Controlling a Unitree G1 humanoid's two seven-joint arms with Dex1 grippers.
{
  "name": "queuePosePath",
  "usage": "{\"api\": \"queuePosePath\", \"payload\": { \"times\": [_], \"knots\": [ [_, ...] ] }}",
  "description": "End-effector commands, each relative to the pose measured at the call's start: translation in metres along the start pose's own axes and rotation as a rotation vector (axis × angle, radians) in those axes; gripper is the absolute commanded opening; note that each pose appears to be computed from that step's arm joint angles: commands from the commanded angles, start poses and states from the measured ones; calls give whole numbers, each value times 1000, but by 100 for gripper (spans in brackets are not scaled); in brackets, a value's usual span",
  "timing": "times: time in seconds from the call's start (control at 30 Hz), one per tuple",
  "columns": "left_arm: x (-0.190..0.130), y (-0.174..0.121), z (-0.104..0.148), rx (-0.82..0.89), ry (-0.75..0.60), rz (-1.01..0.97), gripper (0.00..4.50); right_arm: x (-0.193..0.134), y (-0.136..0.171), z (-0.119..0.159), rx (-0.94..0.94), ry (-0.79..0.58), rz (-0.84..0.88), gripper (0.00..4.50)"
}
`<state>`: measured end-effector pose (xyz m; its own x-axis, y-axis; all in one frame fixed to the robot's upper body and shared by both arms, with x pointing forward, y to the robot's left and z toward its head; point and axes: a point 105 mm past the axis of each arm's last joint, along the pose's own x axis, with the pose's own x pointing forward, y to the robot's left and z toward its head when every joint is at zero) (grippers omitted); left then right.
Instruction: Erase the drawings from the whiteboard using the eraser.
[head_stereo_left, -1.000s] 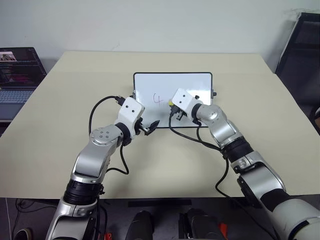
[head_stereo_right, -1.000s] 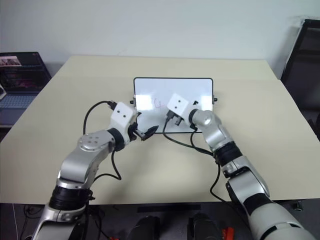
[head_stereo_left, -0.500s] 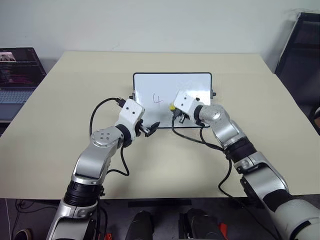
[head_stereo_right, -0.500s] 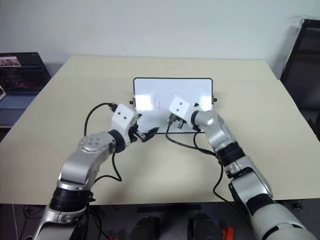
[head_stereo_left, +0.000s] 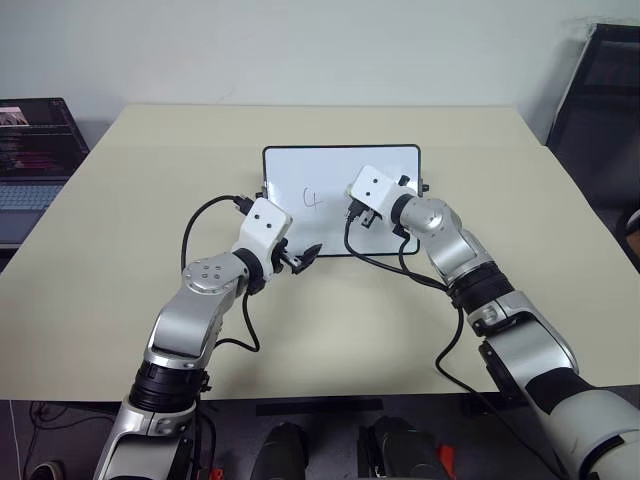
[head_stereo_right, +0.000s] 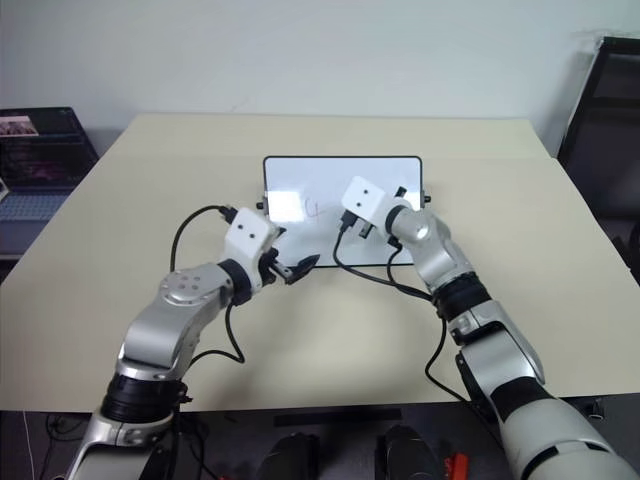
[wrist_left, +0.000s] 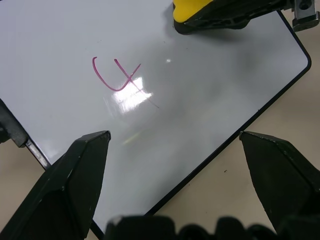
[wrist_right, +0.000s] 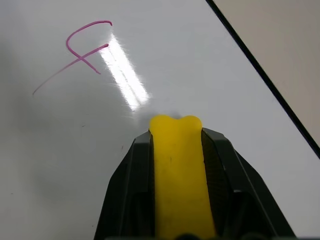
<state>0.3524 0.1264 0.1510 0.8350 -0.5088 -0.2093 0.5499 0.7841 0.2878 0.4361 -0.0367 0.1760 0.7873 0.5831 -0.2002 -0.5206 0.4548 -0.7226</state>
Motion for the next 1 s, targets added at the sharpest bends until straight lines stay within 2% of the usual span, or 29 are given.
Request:
{"api": "queuePosePath", "payload": {
  "times": [0.03, 0.13, 0.33, 0.47, 0.6, 0.83, 1.0],
  "knots": [
    [-2, -1, 17, 37, -60, -7, 450, -3, 27, -4, -18, 10, 159, 98],
    [-2, -1, 16, 38, -59, -6, 450, -2, 33, 3, -30, -8, 179, 98],
    [-2, -1, 14, 36, -56, -6, 450, 5, -6, 21, -45, -64, -64, 98],
    [-3, -1, 13, 35, -54, -5, 450, 9, -21, 27, -36, -82, -149, 98],
    [-2, -2, 13, 34, -56, -5, 450, 12, -14, 22, -6, -63, -96, 98],
    [-2, -1, 13, 32, -56, -4, 450, 7, 29, 4, 0, 5, 170, 98],
    [-2, -2, 13, 32, -58, -8, 450, 8, 0, 11, -8, -14, -3, 98]
  ]
}}
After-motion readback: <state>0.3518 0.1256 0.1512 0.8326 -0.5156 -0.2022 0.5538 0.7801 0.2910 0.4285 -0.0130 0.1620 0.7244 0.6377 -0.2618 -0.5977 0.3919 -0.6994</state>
